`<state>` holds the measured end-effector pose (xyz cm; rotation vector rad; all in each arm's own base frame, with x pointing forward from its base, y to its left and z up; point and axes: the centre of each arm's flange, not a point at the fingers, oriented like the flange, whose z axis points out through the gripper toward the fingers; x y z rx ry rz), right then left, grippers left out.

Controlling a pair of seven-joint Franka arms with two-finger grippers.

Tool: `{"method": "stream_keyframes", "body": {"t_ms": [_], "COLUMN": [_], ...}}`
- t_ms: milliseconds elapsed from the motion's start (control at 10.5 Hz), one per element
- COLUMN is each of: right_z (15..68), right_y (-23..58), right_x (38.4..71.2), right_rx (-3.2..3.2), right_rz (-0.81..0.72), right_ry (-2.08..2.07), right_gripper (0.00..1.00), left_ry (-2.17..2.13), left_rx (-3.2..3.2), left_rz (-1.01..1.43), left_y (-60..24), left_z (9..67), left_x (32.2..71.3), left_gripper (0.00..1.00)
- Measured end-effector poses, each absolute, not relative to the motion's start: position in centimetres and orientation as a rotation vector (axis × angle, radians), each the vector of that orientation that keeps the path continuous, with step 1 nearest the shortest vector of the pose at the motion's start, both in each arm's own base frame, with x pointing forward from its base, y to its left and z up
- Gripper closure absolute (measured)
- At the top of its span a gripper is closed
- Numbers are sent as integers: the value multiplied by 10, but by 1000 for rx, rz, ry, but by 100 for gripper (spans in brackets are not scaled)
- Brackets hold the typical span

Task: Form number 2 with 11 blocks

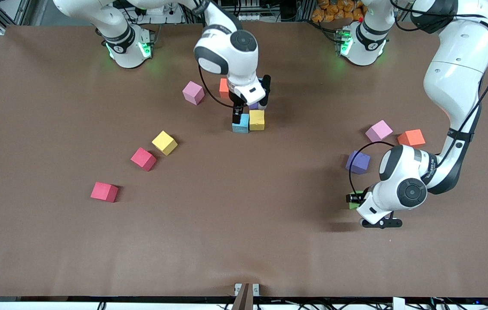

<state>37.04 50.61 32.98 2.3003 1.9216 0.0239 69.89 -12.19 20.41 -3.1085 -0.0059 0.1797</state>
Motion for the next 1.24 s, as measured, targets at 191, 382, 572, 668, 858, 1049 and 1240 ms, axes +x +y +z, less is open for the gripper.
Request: {"method": "stream_keyframes", "body": {"t_ms": [191,382,572,668,858,1049,1240], "right_z": [402,456,491,504,512,497,474], "right_y": [469,413,350,316,255,208,170], "right_x": [398,437,478,496,525,539,545], "right_rx": [2338,2424,2555,2571,2573,2602,2638], "right_rz": [85,151,198,213,191,94,17], "right_ry": [1787,1641,1499,1465,1441,1396,1341], "right_gripper": [0,0,0,0,0,0,0], "left_ry": [-6,0,3,14,59,70,22], "left_rx": [-3110,-3113,-3119,-3121,-3122,-3130,-3164], "left_rz": [173,164,144,139,133,122,107], "left_y": [-122,-126,-129,-134,-156,-170,-195], "left_z": [206,208,215,217,220,225,238], "left_x": [700,701,704,703,699,698,693], "left_gripper": [41,45,45,45,45,45,45]}}
